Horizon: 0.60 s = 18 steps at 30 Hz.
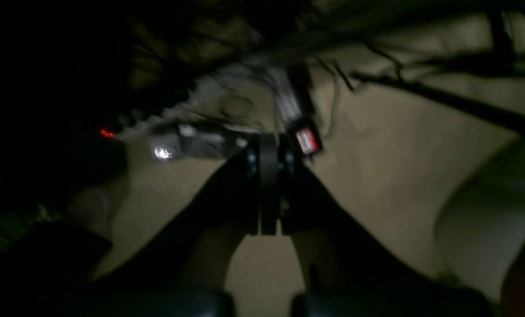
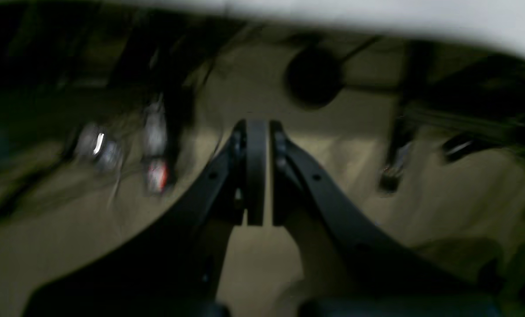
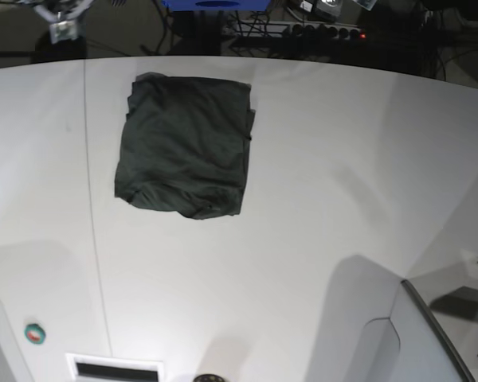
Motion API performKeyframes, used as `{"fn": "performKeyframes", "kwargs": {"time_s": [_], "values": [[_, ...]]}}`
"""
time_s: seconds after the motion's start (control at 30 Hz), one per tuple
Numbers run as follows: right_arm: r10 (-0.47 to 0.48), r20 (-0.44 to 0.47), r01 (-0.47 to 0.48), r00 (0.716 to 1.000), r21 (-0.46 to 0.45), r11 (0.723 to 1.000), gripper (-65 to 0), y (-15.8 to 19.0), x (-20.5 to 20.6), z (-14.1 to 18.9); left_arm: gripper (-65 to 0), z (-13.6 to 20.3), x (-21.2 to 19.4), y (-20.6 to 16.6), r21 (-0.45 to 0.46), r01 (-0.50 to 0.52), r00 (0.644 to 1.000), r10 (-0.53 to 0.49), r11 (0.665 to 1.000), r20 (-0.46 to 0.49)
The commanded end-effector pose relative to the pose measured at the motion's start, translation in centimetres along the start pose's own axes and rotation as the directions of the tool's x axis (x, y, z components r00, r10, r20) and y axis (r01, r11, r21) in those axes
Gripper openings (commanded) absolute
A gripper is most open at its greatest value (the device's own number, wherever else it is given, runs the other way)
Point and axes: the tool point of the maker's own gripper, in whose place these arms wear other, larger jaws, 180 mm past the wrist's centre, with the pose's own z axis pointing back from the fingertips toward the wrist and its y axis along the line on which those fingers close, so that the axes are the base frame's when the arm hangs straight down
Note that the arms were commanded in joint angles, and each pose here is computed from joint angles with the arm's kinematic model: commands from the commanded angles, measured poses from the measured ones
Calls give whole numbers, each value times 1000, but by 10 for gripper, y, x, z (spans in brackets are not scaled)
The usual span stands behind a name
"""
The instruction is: Layout the t-shirt on the table in an organized manner, then fold the t-shirt properly
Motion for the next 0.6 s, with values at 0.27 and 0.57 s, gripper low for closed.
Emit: {"fn": "performKeyframes", "kwargs": {"time_s": [0.27, 0.57], "values": [[295, -349, -264, 889, 135, 955, -635, 41, -114, -94, -650, -72, -45, -24, -111, -180, 984, 176, 977, -41], [444, -153, -425, 883, 141, 894, -629, 31, -112, -144, -650, -120, -36, 15, 102, -322, 945, 326, 941, -18]]}}
